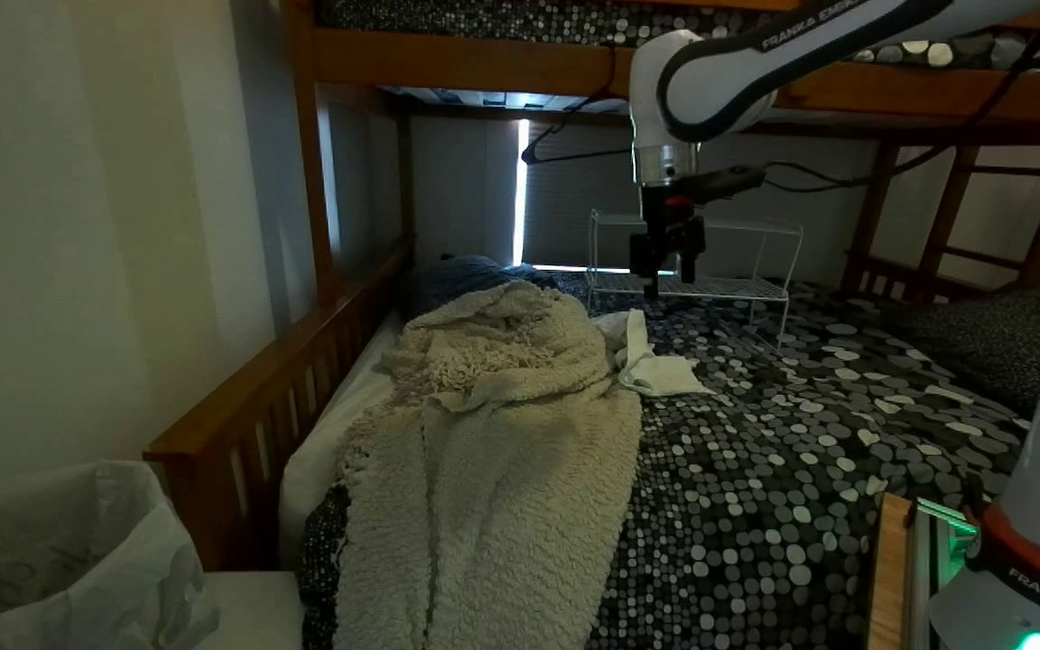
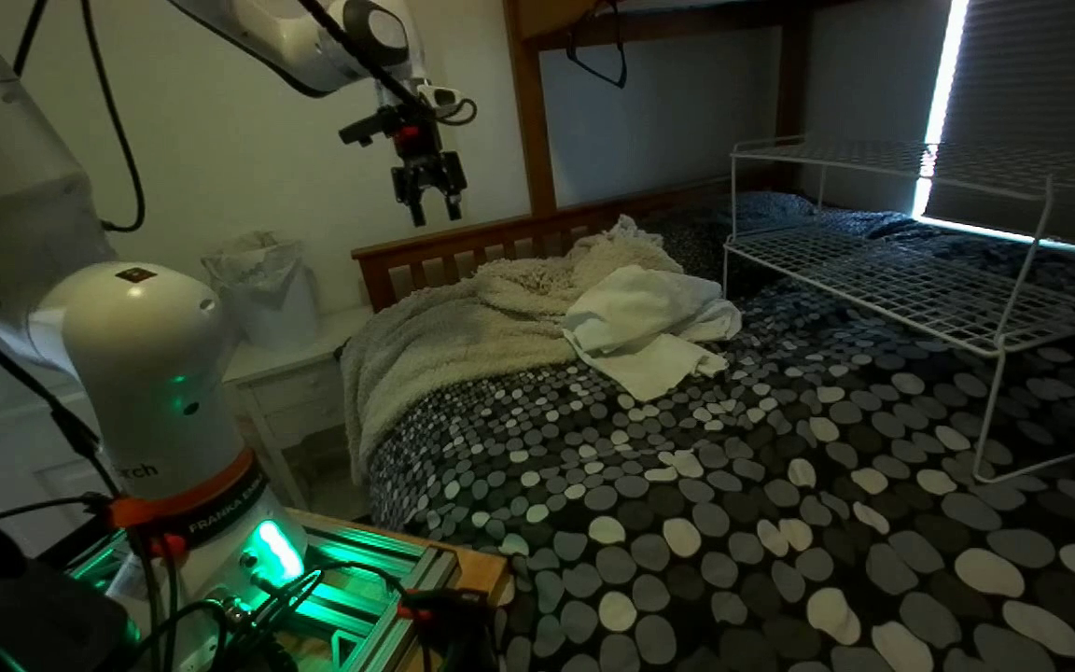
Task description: Move the white pillow case to the right, unfold the white pillow case downwards on the bed
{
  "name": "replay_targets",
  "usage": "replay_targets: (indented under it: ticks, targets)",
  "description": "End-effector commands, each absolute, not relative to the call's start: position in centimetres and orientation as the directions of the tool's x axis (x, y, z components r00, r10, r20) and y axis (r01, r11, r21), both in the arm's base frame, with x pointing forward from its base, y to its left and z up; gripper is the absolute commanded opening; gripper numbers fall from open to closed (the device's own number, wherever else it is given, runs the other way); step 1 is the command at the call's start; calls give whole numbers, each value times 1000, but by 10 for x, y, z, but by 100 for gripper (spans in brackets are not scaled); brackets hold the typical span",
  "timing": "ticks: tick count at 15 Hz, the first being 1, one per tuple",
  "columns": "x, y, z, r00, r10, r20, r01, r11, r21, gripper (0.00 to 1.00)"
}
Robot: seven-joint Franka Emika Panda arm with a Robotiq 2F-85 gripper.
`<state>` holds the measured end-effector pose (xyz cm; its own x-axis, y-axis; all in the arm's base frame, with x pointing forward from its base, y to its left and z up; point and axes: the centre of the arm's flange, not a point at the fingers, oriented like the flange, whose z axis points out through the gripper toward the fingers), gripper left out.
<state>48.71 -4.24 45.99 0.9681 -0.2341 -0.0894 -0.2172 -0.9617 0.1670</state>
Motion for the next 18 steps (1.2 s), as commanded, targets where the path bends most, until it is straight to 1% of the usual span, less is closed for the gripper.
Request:
replay_targets:
  ticks: [1,5,9,13,14,16,18]
  targets:
    - [537,-88,432,909,-416,-15,-406,-895,185,100]
    - [571,-124,404,825,-541,161,-564,-800,205,100]
    - [590,-144,379,731,-607,311,-681,-678,276,100]
    - [602,-175,347,631,-652,420,-776,-524,351,100]
    - [588,-166,364,674,-639,370,-739,-593,320,100]
    - [593,-178,352,649,-649,397,-761,-551,342,100]
    - [596,-180,349,643,-651,404,-766,-542,345,100]
